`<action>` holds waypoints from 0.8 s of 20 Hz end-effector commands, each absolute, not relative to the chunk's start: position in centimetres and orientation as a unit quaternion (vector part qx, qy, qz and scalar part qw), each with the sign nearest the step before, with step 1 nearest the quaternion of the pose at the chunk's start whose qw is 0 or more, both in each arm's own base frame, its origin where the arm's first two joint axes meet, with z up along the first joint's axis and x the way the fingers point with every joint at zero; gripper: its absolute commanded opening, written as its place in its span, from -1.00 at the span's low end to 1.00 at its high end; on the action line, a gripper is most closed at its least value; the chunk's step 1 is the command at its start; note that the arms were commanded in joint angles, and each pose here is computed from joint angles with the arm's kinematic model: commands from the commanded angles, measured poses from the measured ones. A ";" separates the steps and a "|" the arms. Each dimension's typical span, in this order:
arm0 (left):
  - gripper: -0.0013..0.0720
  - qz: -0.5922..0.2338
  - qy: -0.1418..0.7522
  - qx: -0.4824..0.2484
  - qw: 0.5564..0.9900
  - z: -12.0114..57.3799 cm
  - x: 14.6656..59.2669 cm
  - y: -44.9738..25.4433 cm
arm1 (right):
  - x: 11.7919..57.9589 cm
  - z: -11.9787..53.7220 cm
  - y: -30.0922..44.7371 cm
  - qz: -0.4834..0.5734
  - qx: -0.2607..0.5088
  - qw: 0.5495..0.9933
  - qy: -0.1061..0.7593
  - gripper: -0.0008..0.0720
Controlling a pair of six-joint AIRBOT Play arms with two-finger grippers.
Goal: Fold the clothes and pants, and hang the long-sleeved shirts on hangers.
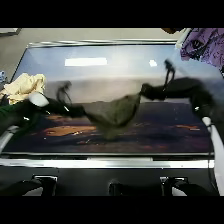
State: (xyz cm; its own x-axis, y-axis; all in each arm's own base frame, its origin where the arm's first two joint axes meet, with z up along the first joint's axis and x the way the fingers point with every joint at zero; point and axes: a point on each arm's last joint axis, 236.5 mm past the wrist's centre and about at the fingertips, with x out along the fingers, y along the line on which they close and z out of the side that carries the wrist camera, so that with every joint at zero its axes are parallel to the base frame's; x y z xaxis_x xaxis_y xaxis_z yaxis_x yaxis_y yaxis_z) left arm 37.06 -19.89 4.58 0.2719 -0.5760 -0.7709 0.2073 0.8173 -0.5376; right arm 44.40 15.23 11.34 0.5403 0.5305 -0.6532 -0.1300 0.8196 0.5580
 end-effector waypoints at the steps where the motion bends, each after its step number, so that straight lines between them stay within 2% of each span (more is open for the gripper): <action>1: -0.93 -0.203 0.379 -0.132 0.893 20.4 41.4 -13.3 | 45.1 24.5 11.8 0.164 0.166 0.925 0.301 -0.91; 4: -0.93 -0.178 0.257 -0.118 0.942 31.3 39.2 -10.1 | 41.1 34.7 10.4 0.162 0.139 0.957 0.196 -0.91; 6: -0.93 -0.151 0.209 -0.127 0.958 35.4 36.4 -8.6 | 37.0 39.8 9.2 0.152 0.134 0.969 0.138 -0.91; 9: -0.93 -0.144 0.174 -0.141 0.964 38.4 32.3 -8.1 | 31.6 43.0 8.6 0.155 0.130 0.974 0.103 -0.91; 11: -0.93 -0.146 0.169 -0.146 0.964 39.0 31.0 -8.1 | 29.7 43.7 8.5 0.157 0.143 0.972 0.098 -0.91; 13: -0.93 -0.144 0.175 -0.155 0.962 38.8 31.0 -8.1 | 29.9 43.7 8.5 0.155 0.161 0.970 0.100 -0.91; 16: -0.93 -0.135 0.224 -0.166 0.951 35.3 33.8 -8.3 | 34.7 39.8 9.1 0.145 0.175 0.960 0.161 -0.91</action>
State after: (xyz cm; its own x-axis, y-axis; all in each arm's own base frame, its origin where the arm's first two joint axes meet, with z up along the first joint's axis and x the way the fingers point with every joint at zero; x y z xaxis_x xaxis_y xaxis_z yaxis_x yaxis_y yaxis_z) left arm 32.74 -8.45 37.08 0.8791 -0.3402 -0.3339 0.2181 0.9099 -0.3528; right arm 32.33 8.90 42.07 0.9221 0.3382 -0.1879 -0.2609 0.9023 0.3432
